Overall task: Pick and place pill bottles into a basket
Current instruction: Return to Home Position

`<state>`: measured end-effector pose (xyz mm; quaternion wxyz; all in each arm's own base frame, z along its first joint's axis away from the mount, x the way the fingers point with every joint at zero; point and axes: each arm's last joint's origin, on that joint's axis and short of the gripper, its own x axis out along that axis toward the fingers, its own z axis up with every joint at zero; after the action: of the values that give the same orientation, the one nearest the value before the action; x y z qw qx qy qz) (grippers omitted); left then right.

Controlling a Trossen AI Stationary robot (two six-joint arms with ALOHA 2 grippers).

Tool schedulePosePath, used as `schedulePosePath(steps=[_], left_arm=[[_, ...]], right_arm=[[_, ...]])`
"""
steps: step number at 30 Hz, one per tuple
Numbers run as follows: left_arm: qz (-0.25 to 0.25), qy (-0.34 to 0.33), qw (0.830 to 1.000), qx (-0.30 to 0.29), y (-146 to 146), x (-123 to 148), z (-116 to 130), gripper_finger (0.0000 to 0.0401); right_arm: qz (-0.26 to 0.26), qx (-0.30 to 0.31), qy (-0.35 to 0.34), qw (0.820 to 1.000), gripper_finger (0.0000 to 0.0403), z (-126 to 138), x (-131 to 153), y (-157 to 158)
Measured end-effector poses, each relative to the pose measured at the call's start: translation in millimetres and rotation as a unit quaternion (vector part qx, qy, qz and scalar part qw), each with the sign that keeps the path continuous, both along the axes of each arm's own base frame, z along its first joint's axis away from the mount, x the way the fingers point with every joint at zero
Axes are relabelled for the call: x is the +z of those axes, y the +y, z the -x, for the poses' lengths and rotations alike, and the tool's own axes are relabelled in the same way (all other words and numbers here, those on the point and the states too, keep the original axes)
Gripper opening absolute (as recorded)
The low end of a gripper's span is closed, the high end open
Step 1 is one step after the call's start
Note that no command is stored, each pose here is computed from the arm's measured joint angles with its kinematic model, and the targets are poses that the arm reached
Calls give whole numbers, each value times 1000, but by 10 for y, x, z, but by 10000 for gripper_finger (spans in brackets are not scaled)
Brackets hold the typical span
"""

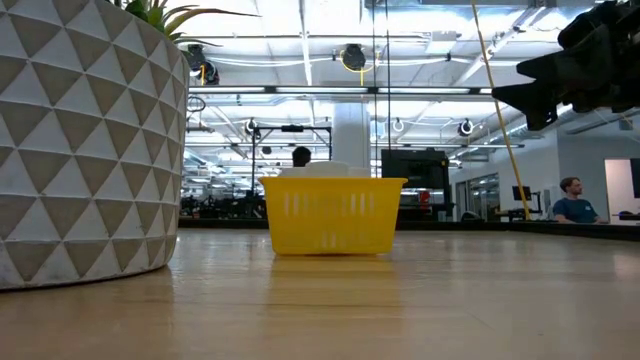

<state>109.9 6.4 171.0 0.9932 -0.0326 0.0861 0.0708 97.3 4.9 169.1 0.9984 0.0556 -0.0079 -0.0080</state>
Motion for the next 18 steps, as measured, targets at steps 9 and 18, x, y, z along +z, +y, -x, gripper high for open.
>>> schedulePosePath(steps=[9,18], left_arm=[[-2,-38,998,48,35,-122,-4,310],[-21,-55,997,53,40,-84,12,310]], right_arm=[[-17,-3,-1,1000,251,0,0,-2],[-11,-2,0,1000,251,0,0,-1]])
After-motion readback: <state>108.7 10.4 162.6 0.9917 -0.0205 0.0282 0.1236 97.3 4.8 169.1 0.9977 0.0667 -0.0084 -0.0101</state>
